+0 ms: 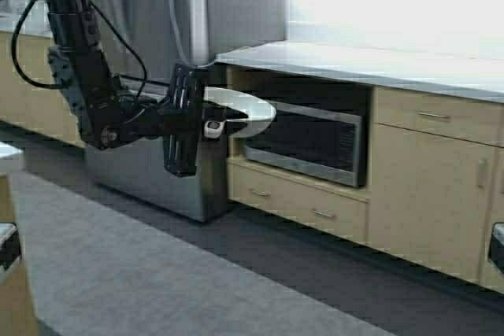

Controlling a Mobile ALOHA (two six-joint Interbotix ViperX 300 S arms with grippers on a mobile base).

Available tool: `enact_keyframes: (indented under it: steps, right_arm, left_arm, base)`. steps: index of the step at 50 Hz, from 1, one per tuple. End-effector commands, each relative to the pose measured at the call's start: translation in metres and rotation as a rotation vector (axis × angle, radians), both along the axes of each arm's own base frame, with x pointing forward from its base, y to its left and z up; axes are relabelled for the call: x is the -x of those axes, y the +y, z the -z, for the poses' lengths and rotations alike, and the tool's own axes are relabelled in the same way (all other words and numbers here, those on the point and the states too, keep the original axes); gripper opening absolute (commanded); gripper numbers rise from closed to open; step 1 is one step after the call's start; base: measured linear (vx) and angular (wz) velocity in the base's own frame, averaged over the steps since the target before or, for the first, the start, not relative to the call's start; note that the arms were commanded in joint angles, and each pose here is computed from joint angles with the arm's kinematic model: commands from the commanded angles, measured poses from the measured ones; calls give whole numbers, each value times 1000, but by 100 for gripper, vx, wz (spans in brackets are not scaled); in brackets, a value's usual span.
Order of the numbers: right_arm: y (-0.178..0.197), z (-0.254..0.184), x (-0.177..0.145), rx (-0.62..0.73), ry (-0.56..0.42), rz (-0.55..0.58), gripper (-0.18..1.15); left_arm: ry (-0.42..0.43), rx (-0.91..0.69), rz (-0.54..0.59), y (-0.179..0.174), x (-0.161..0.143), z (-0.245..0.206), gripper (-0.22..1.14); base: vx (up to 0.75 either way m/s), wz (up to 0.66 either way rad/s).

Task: Wash the pan

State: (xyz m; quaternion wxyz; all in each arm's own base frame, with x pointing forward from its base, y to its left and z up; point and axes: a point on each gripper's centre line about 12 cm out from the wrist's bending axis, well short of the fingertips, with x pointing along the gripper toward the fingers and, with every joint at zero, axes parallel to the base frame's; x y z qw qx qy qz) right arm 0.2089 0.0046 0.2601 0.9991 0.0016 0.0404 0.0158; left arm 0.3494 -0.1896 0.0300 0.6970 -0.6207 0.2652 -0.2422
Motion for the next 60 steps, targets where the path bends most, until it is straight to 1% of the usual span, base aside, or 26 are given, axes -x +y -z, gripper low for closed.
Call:
enact_keyframes:
  steps: [1,17,25,34,48,60]
  right_arm:
    - [0,-8,-2,1,-26,-1,7]
    - [0,-7,-4,-1,-26,-2,7]
    - [0,-8,-3,0,-32,-3,7]
    - [0,-9,-3,-3,-32,-2,7]
    - [10,-9,-3,-4,-27,-49,7]
    - [10,-7,-4,-3,-20,-49,7]
  left_arm:
    - [-55,25,2,-1,2,-15,2]
    - [-33,45,-48,14,22,-14,2]
    - [-44,54,-57,15,21,-17,2]
    - [-78,69,-73,16,12,-27,2]
    - [-57,60,-89,22,17,-23,2]
    - [-44,56,-120,33,15,-20,2]
  base:
    - [25,47]
    - [22,44]
    - [19,59]
    - [16,70]
    - [15,65]
    - [12,47]
